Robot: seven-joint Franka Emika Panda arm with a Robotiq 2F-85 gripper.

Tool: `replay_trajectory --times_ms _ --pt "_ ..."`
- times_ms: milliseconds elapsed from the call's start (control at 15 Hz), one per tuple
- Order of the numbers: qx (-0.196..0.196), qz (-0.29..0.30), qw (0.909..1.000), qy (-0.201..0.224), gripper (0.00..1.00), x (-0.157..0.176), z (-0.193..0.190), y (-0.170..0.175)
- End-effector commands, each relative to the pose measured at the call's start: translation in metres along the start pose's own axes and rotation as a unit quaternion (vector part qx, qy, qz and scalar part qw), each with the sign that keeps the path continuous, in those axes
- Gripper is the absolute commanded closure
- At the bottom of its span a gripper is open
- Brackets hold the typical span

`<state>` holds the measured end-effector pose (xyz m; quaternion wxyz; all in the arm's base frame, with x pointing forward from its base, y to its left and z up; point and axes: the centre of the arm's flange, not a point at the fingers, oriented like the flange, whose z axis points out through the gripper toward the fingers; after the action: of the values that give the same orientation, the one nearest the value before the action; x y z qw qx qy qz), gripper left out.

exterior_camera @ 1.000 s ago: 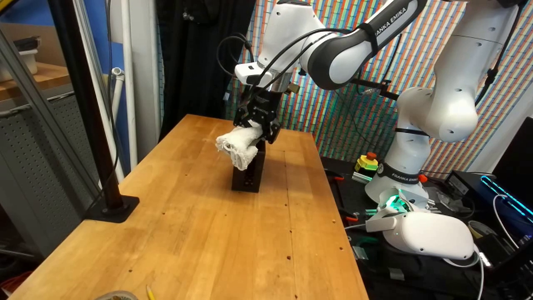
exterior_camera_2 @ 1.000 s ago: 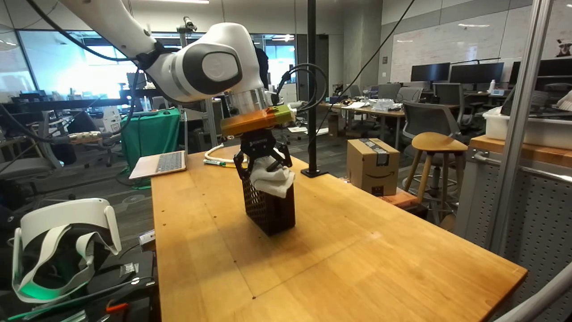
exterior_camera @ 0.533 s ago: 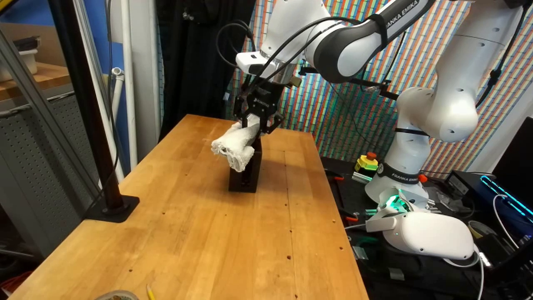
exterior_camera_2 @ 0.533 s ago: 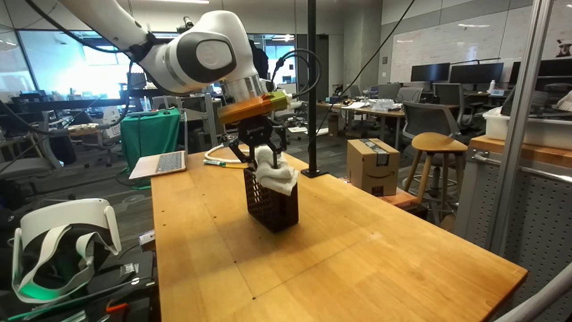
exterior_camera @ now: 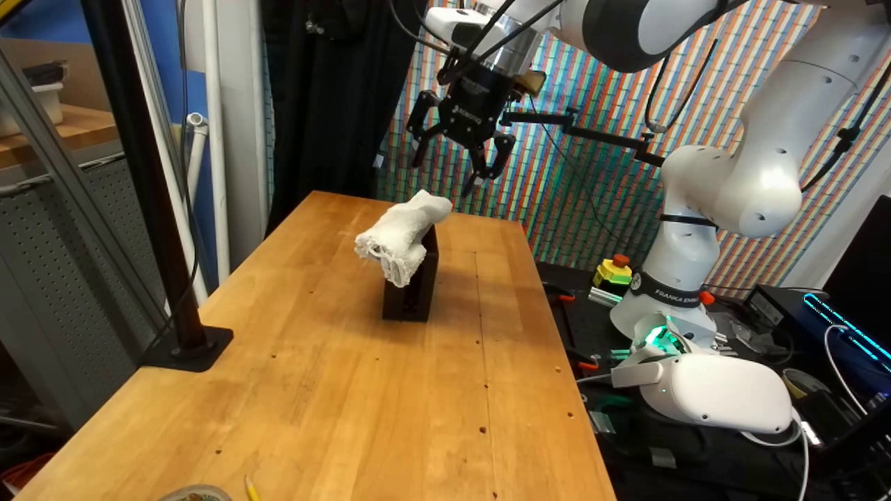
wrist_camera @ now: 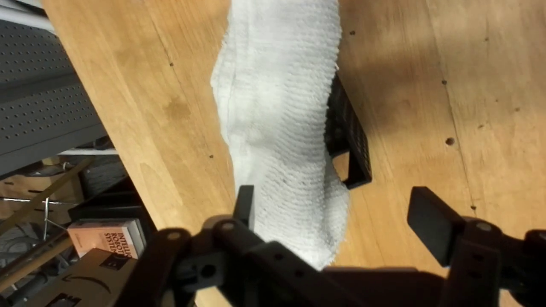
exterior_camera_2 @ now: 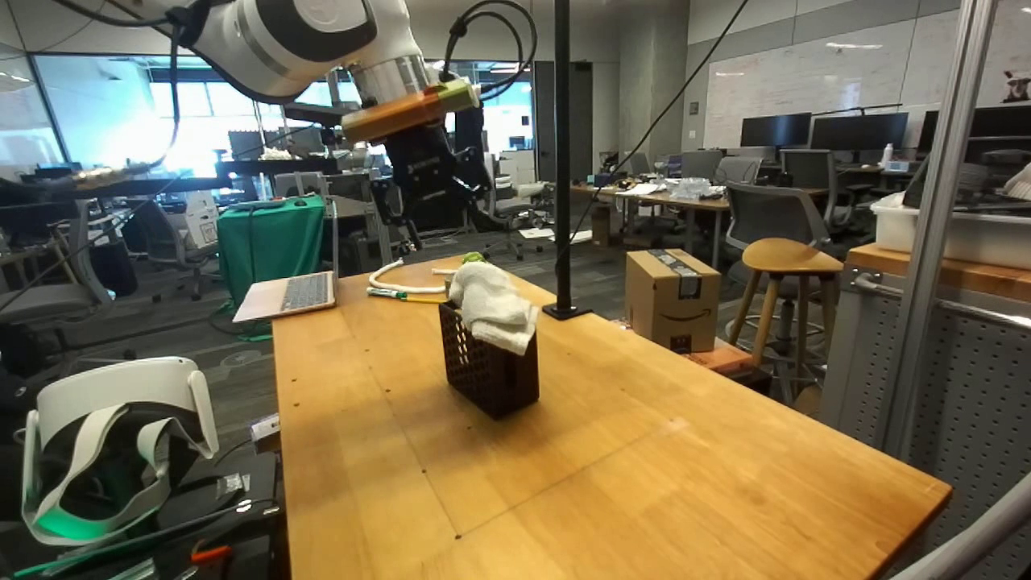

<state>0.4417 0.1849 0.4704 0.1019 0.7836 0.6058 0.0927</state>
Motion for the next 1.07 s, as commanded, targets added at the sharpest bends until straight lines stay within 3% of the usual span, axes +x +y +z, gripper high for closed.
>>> replay_trajectory --times_ms 0,267,467,733,1000 --pt "0.016 0.085 0.9954 0.039 0.37 0.022 -0.018 -0.022" --pt "0.036 0.183 0.9799 0.07 0.69 0.044 -0.009 -0.039" --pt "0.008 0.254 0.9646 0.07 0.92 0.045 0.002 -0.032" --pt "-0.036 0.343 0.9367 0.06 1.0 0.029 0.014 -0.008" --pt "-0.058 0.385 0.9208 0.022 0.96 0.011 0.029 0.002"
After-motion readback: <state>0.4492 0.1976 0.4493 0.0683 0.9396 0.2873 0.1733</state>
